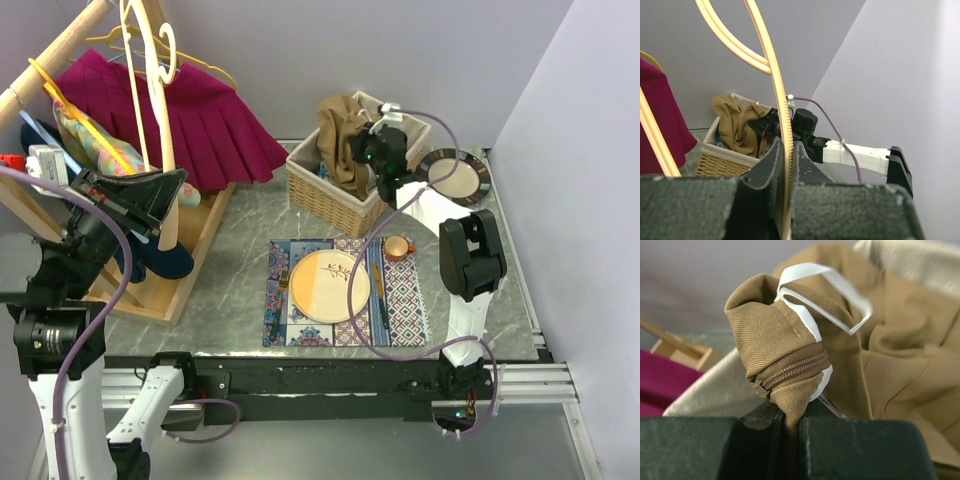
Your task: Remove the skirt from the hanger
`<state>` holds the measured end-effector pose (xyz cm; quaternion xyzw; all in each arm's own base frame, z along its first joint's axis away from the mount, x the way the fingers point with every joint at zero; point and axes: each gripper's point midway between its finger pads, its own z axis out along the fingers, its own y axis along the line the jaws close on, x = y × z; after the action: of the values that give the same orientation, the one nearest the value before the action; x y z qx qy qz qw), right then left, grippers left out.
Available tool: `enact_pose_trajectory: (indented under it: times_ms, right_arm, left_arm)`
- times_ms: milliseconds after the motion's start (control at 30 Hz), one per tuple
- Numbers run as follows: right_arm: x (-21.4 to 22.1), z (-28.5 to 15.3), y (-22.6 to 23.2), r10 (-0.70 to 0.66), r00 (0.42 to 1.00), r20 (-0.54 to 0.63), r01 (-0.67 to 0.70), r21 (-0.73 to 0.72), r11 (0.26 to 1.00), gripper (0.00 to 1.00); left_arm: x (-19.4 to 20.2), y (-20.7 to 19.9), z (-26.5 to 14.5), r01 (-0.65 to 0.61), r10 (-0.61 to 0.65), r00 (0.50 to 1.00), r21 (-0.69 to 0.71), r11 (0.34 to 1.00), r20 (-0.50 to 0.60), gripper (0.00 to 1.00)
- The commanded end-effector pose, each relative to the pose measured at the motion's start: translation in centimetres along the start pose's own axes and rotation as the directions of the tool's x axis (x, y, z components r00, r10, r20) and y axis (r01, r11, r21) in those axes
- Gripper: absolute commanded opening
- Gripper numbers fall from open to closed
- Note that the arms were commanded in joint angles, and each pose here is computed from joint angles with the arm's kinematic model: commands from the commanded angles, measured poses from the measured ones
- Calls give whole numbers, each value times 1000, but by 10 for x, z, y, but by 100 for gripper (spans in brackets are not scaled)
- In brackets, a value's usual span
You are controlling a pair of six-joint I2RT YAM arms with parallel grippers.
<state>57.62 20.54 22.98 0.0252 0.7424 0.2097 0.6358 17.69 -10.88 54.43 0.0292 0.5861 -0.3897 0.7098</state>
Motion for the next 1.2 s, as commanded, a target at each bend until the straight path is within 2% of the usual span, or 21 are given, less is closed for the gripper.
enact_pose_trajectory:
  times_ms: [0,200,567,733,833,900,933,967,1000,1033,1133,1167]
  right_arm:
    - [-14,-11,-12,-2,1000,-2,2,121,993,0]
    - [15,-32,-25,-39,990,-135,68,225,972,0]
    - [-5,-86,-31,-84,993,-80,105,307,946,0]
    - [-6,-87,-17,-108,992,-63,121,282,952,0]
    - [1,-67,-8,-127,990,-62,137,221,966,0]
    - [0,-51,0,-129,990,-62,138,183,973,9]
    - [21,-39,-4,-133,984,-117,153,179,972,24]
    - [7,-27,5,-131,986,-103,147,166,975,30]
    - [22,-25,1,-135,976,-172,165,174,971,35]
    - [36,-18,0,-127,969,-213,165,172,971,45]
    - [27,-23,6,-107,970,-216,144,164,976,64]
    - [21,-26,9,-107,973,-205,141,160,977,67]
  left_arm:
    - [-19,-10,1,-45,43,997,29,999,66,1]
    - [-22,-2,4,-50,50,995,-5,999,85,1]
    - [-23,-3,1,-54,56,995,-17,998,88,1]
    - [-22,-2,1,-56,57,995,-17,998,83,1]
    - [-21,1,2,-59,61,995,-24,998,83,1]
    - [-20,3,6,-48,49,996,-24,999,81,1]
    - [-20,4,7,-38,40,996,-25,999,83,1]
    - [-20,4,9,-13,14,996,-18,1000,86,1]
    - [-16,7,12,5,-4,997,-13,1000,80,1]
    - [-19,4,14,10,-10,996,7,1000,92,1]
    - [-15,6,23,55,-57,996,31,998,70,1]
    - [-13,11,29,74,-76,995,27,997,59,1]
